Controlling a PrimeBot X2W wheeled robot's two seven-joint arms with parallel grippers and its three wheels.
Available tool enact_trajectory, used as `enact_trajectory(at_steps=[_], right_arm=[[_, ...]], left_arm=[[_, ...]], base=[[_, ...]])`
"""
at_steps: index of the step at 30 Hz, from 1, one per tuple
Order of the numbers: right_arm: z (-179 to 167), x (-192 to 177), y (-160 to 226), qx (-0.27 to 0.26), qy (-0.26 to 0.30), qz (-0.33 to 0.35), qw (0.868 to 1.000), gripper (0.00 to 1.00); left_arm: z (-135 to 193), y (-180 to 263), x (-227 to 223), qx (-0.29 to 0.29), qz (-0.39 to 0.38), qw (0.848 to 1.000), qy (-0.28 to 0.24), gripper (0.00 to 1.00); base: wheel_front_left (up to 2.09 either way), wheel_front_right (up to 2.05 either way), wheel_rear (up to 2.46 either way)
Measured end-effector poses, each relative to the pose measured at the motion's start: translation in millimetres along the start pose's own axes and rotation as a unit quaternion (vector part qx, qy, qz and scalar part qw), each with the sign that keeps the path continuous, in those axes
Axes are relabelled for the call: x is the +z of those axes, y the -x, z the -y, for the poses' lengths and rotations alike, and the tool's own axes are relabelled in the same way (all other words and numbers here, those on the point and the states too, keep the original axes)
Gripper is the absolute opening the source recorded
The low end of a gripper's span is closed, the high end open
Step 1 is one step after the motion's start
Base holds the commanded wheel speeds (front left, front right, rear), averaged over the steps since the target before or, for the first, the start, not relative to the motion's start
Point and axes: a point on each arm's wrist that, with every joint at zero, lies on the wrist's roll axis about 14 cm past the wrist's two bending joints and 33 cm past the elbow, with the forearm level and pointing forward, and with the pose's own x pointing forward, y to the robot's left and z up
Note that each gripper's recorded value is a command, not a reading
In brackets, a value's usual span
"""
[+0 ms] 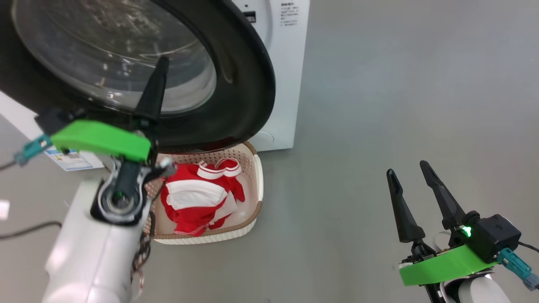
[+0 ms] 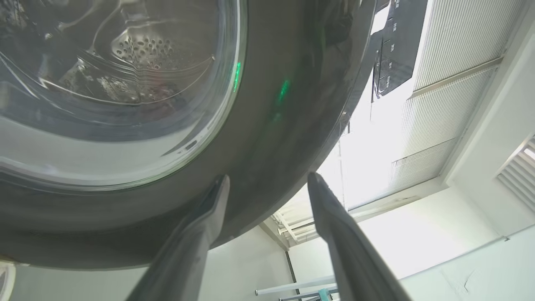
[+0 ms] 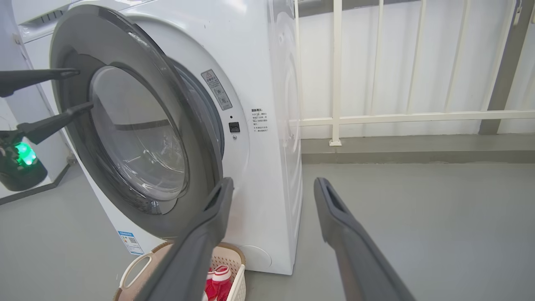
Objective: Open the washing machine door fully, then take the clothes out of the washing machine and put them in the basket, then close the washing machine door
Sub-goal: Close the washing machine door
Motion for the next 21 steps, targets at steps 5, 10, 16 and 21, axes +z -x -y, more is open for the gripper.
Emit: enact_trajectory(at_steps=[5,10,16,21], right_arm=[[-3,2,4,0.004,-0.002,0.002,1.000,1.00],[-9,7,4,0.012,-0.003,0.010,1.000,1.00],[-10,8,10,0.013,-0.003,0.010,1.000,1.00],[-11,12,14,0.014,-0.003,0.015,1.000,1.00]], left_arm=[[2,29,11,-0.006,0.030,0.996,-0.080,1.00],[-3,57,19,0.013,0.067,0.991,-0.116,1.00],[-12,86,30,0.033,0.092,0.980,-0.175,1.00],[-8,109,36,0.040,0.110,0.958,-0.262,1.00]], base=[[0.00,0.00,0.00],[0.00,0.00,0.00],[0.00,0.00,0.00],[0.00,0.00,0.00]])
